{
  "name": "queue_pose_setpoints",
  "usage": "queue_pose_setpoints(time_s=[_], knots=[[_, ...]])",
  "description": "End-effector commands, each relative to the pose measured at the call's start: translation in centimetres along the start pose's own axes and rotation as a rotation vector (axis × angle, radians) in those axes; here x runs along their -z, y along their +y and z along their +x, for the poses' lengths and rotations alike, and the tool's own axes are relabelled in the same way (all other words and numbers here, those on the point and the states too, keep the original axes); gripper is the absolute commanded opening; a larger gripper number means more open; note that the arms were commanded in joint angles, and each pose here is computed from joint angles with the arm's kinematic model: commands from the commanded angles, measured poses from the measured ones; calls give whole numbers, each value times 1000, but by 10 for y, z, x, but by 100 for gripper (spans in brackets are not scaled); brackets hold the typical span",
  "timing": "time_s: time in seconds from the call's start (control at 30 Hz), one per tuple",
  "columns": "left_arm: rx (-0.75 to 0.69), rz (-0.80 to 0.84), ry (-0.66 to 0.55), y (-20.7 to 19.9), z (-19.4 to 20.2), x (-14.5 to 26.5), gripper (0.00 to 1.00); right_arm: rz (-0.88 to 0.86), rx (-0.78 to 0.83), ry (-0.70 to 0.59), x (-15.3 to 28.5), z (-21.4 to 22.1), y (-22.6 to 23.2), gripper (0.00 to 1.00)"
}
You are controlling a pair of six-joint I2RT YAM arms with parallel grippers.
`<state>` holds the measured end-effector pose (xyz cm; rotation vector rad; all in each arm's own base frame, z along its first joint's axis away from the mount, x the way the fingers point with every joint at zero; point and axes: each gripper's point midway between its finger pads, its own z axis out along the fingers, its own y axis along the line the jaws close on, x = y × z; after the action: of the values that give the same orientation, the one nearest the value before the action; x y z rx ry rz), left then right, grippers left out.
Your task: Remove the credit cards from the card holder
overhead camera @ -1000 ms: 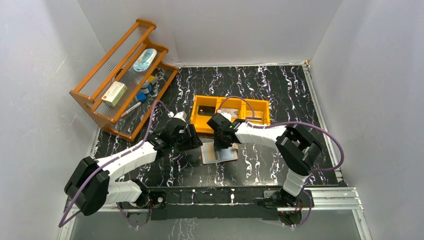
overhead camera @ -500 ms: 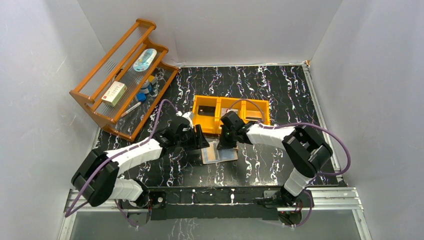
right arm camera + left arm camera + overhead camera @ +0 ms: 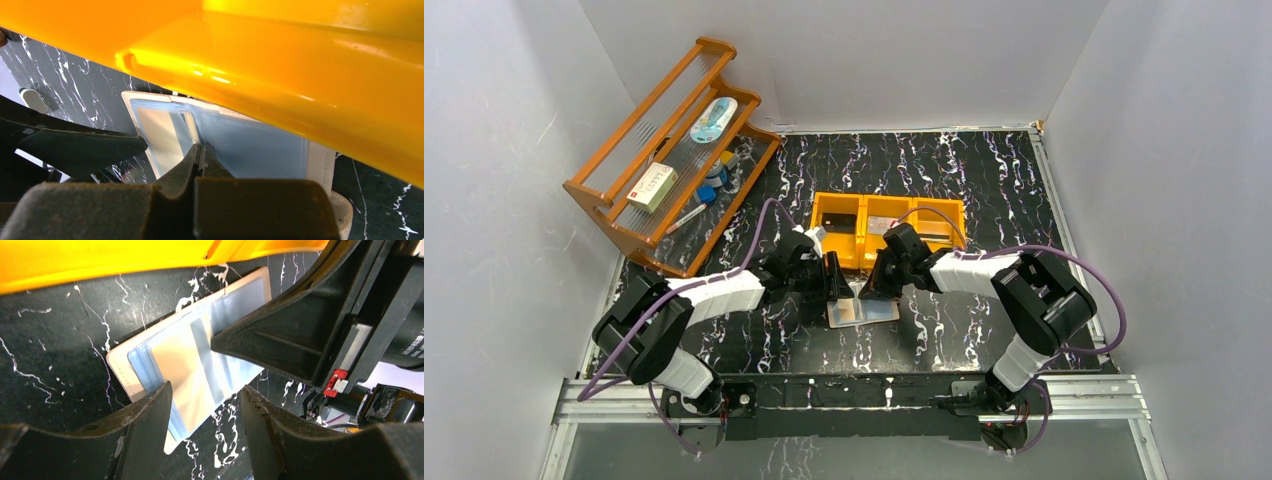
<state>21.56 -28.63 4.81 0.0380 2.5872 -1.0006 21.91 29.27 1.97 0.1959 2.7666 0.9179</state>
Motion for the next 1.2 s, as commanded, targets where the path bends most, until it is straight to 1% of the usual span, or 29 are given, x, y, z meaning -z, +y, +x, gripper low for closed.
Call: queue_pose_setpoints(time_s=[0.0,0.33,0.43,0.53,0.6,0.7,0.77,0.83,0.9,1.0,1.17], knots=[[-13,-16,-51,-7,-20,-1,51,194,-48,69,0,28,-58,0],[4,-117,-23,13,-12,2,49,181,-40,67,1,26,-54,0],[2,-97,0,13,-7,-1,50,174,-37,67,1,26,-52,0],[3,-35,8,4,-5,-6,50,166,-35,66,1,25,-50,0],[3,-35,-12,2,-8,-2,49,166,-34,68,1,25,-50,0],[-1,-118,-82,13,-18,9,50,168,-34,66,2,25,-51,0],[-16,-160,-104,17,-24,15,51,167,-32,67,2,25,-50,0],[-27,-168,-116,15,-29,18,51,167,-32,66,1,24,-49,0],[-29,-151,-132,10,-33,19,52,166,-30,67,1,24,-49,0],[-33,-84,-135,-1,-35,13,52,166,-30,68,1,24,-49,0],[-29,7,-109,-15,-34,-3,51,166,-29,68,1,24,-49,0]])
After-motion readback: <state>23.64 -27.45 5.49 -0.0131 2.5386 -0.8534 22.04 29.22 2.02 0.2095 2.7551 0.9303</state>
